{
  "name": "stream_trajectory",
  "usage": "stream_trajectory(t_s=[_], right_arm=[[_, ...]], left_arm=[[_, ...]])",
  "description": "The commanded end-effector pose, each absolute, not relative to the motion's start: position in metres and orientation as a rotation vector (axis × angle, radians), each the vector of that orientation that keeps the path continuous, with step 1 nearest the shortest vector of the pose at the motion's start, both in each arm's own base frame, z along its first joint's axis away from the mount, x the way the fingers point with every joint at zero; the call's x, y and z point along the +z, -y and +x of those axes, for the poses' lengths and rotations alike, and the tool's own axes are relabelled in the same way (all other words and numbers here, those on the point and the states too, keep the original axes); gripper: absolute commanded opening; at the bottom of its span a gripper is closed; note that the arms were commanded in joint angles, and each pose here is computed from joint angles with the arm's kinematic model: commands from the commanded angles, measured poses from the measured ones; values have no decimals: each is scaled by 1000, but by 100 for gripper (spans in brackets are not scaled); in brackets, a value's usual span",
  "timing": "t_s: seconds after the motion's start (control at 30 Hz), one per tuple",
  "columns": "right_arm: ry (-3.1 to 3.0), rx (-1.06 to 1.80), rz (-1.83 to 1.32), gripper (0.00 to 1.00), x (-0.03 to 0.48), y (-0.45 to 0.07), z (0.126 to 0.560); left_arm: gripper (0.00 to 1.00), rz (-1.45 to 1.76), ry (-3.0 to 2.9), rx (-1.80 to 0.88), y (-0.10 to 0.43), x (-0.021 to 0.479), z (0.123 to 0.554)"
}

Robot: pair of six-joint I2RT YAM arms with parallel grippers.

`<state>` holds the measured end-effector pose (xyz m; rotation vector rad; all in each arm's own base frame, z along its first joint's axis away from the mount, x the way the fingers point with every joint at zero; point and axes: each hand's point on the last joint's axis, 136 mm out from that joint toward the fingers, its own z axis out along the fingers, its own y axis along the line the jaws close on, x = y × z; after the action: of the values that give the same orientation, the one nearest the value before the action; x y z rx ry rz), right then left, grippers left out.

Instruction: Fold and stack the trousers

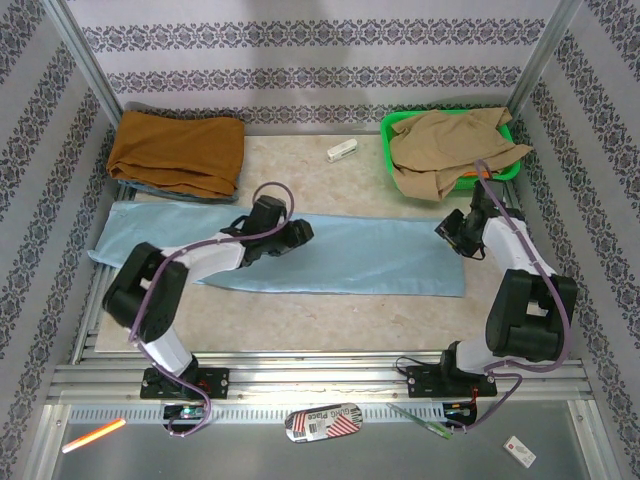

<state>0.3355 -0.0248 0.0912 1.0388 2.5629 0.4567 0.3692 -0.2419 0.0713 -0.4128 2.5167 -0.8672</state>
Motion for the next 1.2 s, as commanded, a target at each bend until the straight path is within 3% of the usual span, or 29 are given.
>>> stream_trajectory(t_s=[0.0, 0.27, 0.57, 0.73, 1.17], right_arm=[[-2582, 512, 974, 38, 90, 14, 330], [-2707, 468, 705, 52, 92, -18, 336], [-2845, 283, 573, 57, 74, -23, 332], [-2906, 144, 588, 71, 61, -8, 329], [-3048, 441, 608, 68, 19, -54, 332]], left_arm=[[59, -496, -2549, -782, 229, 40, 369], [58, -558, -2559, -580, 177, 17, 357], [58, -668, -2569, -493, 115, 7, 352], [58, -677, -2551, -510, 104, 12, 354], [58, -682, -2545, -630, 119, 11, 361]])
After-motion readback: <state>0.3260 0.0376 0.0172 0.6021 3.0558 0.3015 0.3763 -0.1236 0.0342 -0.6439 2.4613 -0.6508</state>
